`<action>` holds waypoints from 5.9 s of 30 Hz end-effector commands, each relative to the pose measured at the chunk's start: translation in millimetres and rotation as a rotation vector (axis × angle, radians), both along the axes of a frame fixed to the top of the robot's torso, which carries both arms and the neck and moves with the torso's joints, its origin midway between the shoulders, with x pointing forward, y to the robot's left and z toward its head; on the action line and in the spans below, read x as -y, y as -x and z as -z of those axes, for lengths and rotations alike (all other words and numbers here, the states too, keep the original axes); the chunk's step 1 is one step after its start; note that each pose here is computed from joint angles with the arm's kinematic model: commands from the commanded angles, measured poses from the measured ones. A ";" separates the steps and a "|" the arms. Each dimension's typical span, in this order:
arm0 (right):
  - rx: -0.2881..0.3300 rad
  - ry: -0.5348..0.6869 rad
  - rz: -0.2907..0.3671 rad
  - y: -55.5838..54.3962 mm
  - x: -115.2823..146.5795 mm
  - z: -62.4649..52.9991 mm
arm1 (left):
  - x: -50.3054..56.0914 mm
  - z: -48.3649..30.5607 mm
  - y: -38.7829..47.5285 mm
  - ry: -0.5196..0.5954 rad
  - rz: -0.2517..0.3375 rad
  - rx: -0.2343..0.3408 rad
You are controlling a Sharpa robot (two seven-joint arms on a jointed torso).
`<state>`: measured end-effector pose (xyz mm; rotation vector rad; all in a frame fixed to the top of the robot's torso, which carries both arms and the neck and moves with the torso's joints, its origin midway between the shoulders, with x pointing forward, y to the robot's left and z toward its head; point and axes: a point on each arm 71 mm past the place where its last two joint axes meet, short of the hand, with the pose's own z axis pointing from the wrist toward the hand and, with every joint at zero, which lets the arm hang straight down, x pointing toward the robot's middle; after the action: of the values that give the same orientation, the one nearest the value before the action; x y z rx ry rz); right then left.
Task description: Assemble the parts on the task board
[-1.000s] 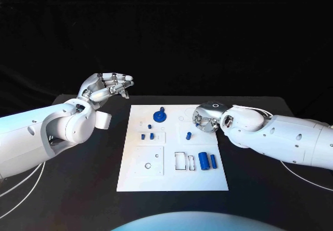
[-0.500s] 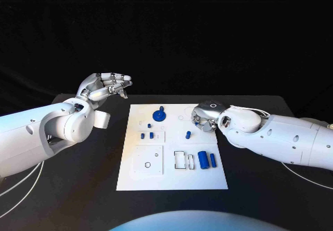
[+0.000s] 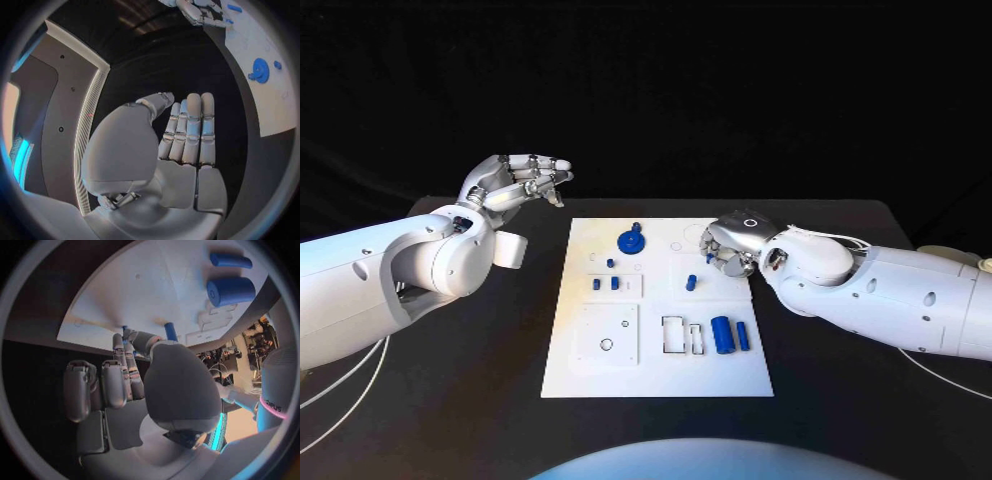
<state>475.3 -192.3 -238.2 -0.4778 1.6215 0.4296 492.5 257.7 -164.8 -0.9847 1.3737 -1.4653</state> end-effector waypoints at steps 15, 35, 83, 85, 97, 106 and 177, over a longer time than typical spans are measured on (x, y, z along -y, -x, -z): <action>0.044 -0.180 -0.080 27.7 -26.4 -34.5 | 2.0 0.7 -2.1 0.004 0.005 -0.012; -0.128 -0.228 -0.283 73.1 -119.5 2.2 | 25.9 2.1 -4.6 0.022 0.052 -0.022; -0.205 -0.120 -0.297 81.2 -138.8 33.5 | 31.5 3.9 -4.8 0.017 0.068 -0.050; -0.206 -0.120 -0.297 81.1 -139.0 33.9 | 31.6 4.1 -4.7 0.016 0.070 -0.053; -0.156 -0.162 -0.252 76.9 -130.0 30.7 | 30.8 4.7 -4.9 0.013 0.069 -0.061; -0.115 -0.217 -0.229 82.0 -112.3 16.8 | 29.3 5.2 -5.1 0.010 0.065 -0.066; -0.137 -0.213 -0.041 41.5 -26.9 -24.2 | 25.6 7.2 -6.5 0.007 0.072 -0.080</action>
<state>434.5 -166.2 -221.1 -0.3875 1.6974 0.6475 499.0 234.4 -172.8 -1.0209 1.4705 -1.4774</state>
